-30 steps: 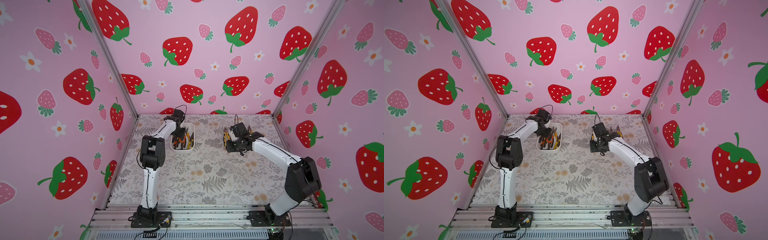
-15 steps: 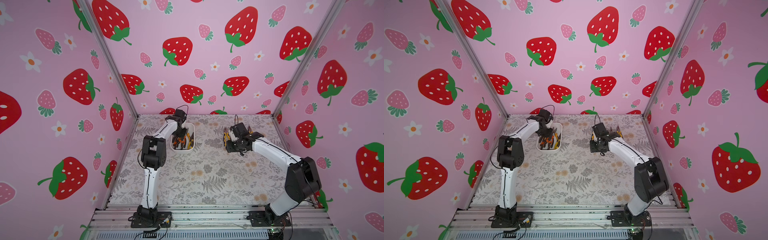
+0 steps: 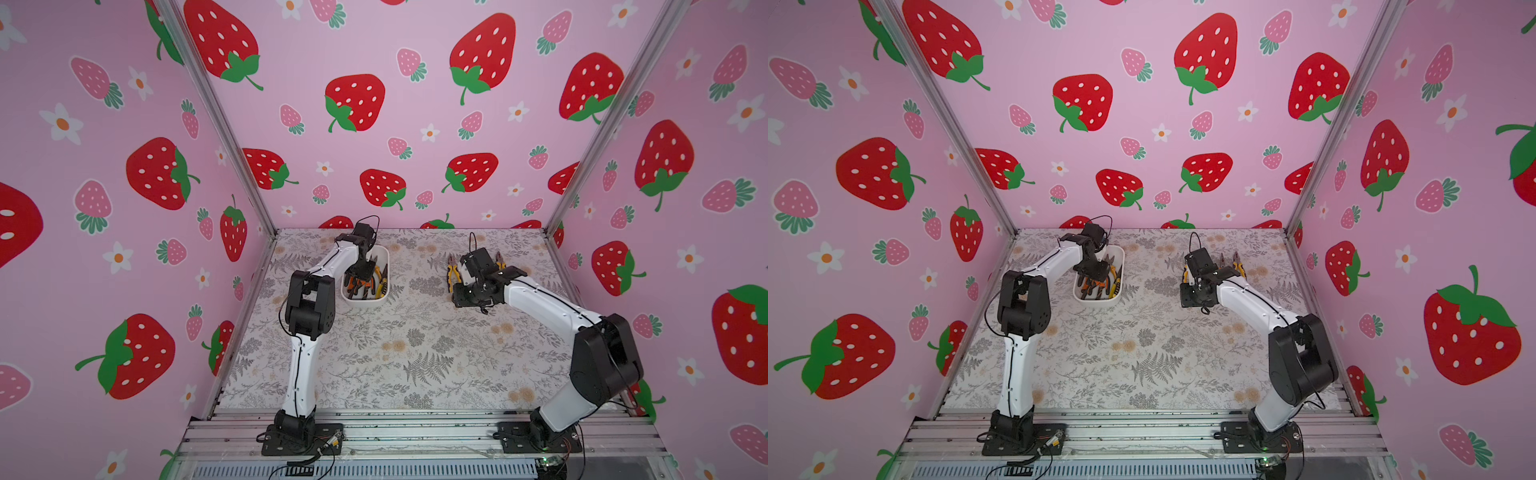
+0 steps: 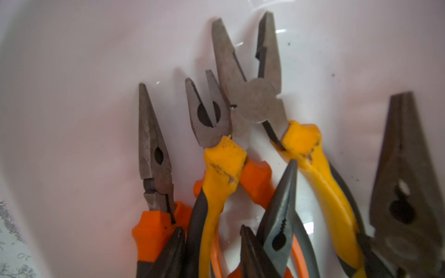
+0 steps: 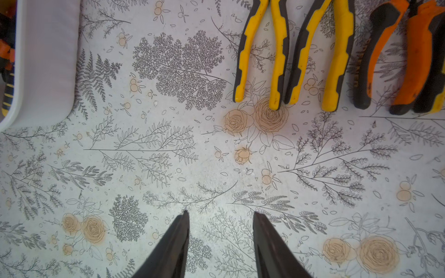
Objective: Take the pliers out of the storage box
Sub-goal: Pick up the pliers from the storage box.
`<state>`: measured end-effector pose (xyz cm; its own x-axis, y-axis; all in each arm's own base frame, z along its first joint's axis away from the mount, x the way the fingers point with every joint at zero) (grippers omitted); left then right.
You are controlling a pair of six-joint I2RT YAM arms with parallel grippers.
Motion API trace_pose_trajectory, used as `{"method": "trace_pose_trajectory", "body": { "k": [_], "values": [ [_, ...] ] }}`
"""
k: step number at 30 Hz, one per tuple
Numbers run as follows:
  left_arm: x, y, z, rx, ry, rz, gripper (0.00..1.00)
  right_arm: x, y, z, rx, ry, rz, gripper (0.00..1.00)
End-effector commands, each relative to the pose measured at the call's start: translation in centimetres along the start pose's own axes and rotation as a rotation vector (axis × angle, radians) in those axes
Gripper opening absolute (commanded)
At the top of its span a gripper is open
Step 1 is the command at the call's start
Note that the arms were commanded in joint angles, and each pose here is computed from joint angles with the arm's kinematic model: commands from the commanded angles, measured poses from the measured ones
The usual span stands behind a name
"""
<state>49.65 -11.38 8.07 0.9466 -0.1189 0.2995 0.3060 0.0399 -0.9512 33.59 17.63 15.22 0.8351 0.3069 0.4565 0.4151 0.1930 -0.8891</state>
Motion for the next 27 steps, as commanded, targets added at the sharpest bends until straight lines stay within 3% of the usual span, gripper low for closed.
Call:
{"method": "trace_pose_trajectory", "body": {
  "k": [1, 3, 5, 12, 20, 27],
  "values": [
    [-2.7, 1.1, -0.2, -0.003, 0.001, 0.128, 0.27, -0.1, -0.9, -0.1, 0.008, 0.012, -0.019, 0.48],
    [-2.7, 1.0, -0.2, -0.009, -0.006, 0.129, 0.18, -0.1, -1.1, -0.1, 0.008, 0.012, -0.025, 0.48],
    [-2.6, 0.8, -0.3, -0.012, -0.014, 0.124, 0.00, -0.1, -1.1, -0.1, 0.007, 0.014, -0.026, 0.48],
    [-1.5, -1.4, 0.0, 0.005, -0.054, 0.065, 0.00, -0.1, -1.7, -0.1, 0.007, 0.017, -0.032, 0.47],
    [1.2, -8.5, 0.8, 0.063, -0.119, -0.153, 0.00, -0.5, -2.8, 0.1, -0.020, 0.003, -0.044, 0.46],
    [1.5, -12.7, 0.4, 0.060, -0.105, -0.244, 0.00, -0.5, -4.1, 0.8, -0.021, -0.011, -0.067, 0.46]
  ]
}}
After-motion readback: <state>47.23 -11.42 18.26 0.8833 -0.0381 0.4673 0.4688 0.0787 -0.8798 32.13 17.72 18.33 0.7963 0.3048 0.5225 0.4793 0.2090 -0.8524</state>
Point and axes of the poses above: each gripper's point midway between its finger pads, its own y axis out along the fingers, its own z axis along the line the jaws close on, x = y × z, the point moved 4 cm from there along -y, back along the fingers, and after that the axes turned 13 degrees about -y, right-handed, at the moved point
